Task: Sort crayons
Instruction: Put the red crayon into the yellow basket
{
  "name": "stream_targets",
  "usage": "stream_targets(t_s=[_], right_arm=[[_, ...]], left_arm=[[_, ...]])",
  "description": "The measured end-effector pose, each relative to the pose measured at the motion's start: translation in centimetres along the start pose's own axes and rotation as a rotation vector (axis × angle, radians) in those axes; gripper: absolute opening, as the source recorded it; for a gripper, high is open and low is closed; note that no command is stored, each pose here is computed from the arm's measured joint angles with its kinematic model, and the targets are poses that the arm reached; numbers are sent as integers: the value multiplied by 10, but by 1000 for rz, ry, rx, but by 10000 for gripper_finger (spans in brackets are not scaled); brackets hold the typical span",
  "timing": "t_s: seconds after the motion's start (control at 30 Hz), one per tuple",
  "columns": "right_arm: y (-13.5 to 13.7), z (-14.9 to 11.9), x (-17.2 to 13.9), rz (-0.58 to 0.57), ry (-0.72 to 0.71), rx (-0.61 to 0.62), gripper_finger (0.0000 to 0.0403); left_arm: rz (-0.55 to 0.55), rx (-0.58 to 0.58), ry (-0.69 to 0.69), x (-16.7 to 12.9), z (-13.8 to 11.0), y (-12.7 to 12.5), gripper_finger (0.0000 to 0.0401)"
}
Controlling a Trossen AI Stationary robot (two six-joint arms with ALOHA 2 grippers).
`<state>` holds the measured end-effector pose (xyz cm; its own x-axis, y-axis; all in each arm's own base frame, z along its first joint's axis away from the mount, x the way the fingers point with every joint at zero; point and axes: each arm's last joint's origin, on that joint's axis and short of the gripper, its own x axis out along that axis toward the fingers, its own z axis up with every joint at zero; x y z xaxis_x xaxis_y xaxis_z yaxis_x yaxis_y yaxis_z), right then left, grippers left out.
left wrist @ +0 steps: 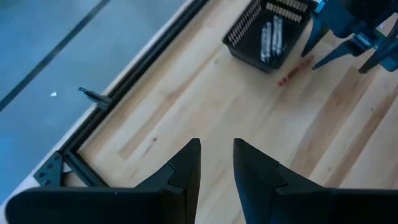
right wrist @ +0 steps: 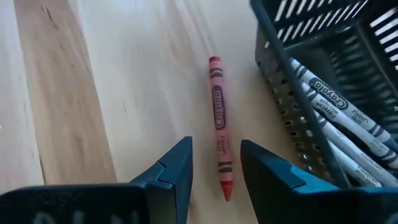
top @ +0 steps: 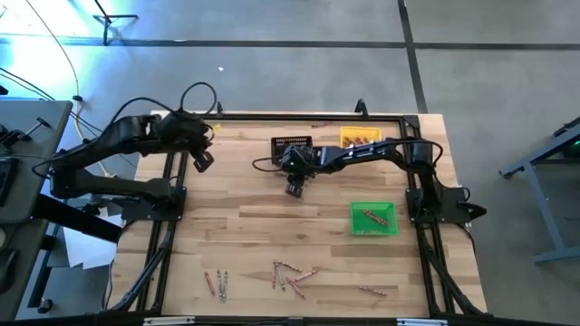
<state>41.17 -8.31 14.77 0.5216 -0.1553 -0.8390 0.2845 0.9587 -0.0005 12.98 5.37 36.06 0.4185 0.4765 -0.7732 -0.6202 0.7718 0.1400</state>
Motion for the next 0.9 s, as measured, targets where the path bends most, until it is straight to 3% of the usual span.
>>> stream_targets(t_s=[0.57,0.9], right_arm=[[-17,-7,17,68,47,49,119],[-16,-8,17,106,55,52,36]], left_arm=[[59,-20,-21,-5,-3,16,81],[91,-44,-13,-4,-3,22,81]])
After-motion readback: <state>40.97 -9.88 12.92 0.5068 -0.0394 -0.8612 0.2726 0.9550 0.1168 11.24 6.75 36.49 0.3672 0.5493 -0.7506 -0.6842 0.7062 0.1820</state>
